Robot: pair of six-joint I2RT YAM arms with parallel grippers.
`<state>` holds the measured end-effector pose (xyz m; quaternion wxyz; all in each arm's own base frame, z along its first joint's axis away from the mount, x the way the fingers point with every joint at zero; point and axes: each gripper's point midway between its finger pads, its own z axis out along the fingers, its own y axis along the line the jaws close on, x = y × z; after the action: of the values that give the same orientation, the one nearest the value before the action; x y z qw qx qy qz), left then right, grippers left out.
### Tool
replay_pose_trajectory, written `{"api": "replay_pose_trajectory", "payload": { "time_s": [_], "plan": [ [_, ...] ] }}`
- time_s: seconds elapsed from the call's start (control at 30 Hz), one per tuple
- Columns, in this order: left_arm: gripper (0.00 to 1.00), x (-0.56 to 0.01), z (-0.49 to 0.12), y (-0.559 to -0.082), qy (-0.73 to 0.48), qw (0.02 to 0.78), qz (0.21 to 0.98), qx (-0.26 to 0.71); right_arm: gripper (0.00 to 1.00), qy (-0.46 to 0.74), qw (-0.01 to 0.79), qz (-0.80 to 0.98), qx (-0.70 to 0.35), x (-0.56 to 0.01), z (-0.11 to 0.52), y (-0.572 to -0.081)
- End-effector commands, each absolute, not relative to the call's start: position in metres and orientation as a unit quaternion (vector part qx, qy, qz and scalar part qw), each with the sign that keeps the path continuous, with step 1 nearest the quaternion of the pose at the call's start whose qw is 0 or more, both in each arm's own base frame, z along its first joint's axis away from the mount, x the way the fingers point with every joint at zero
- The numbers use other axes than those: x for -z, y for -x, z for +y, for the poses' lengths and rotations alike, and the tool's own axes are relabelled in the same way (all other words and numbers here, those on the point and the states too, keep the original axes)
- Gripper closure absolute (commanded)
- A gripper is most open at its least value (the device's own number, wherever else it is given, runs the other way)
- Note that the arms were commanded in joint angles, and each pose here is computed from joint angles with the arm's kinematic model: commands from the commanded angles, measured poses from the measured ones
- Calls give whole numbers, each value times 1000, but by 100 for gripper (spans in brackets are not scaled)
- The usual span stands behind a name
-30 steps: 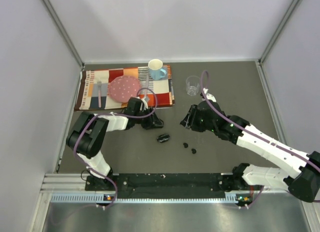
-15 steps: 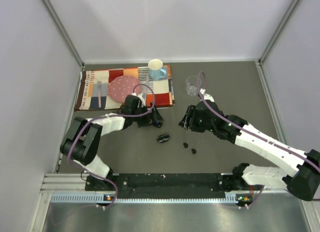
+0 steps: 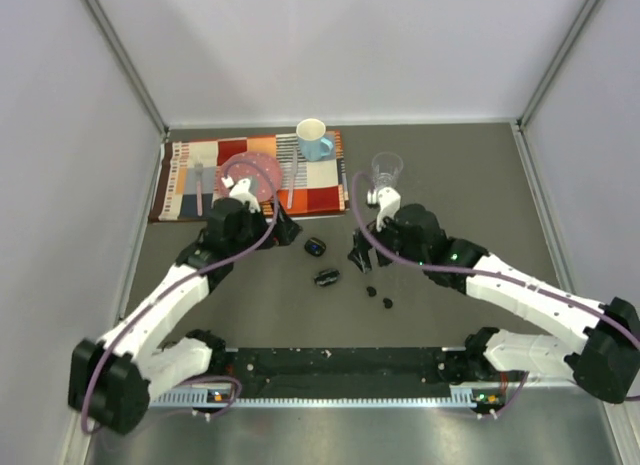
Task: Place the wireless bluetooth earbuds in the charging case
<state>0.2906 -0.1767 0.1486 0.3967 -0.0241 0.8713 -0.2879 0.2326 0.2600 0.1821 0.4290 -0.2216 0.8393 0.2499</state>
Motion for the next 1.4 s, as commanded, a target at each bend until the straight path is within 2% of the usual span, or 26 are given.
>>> {"api": "replay_pose_trajectory", "payload": {
  "time_s": [0.0, 0.2, 0.3, 0.5, 0.9, 1.03, 1.23, 1.37],
  "plan": [
    [1, -160, -159, -275, 10, 443, 853, 275, 16, 442, 493, 711, -239, -173, 283, -234],
    [1, -180, -151, -254, -10, 493, 820, 292, 17, 560, 464, 663, -178, -130, 293, -248],
    [1, -185, -151, -248, -19, 509, 806, 301, 17, 608, 418, 641, -211, -115, 309, -237],
    [1, -185, -151, -241, -27, 507, 805, 306, 19, 651, 392, 593, -265, -103, 337, -229],
    [1, -184, -143, -237, -30, 514, 808, 287, 22, 685, 332, 570, -309, -63, 350, -216],
    [1, -181, -141, -237, -29, 513, 810, 283, 29, 684, 317, 572, -323, -53, 353, -213],
    [1, -179, -141, -237, -27, 511, 811, 283, 36, 668, 338, 585, -311, -45, 351, -219],
    [1, -179, -143, -236, -28, 510, 810, 289, 35, 657, 358, 592, -299, -42, 353, -227]
  ]
}}
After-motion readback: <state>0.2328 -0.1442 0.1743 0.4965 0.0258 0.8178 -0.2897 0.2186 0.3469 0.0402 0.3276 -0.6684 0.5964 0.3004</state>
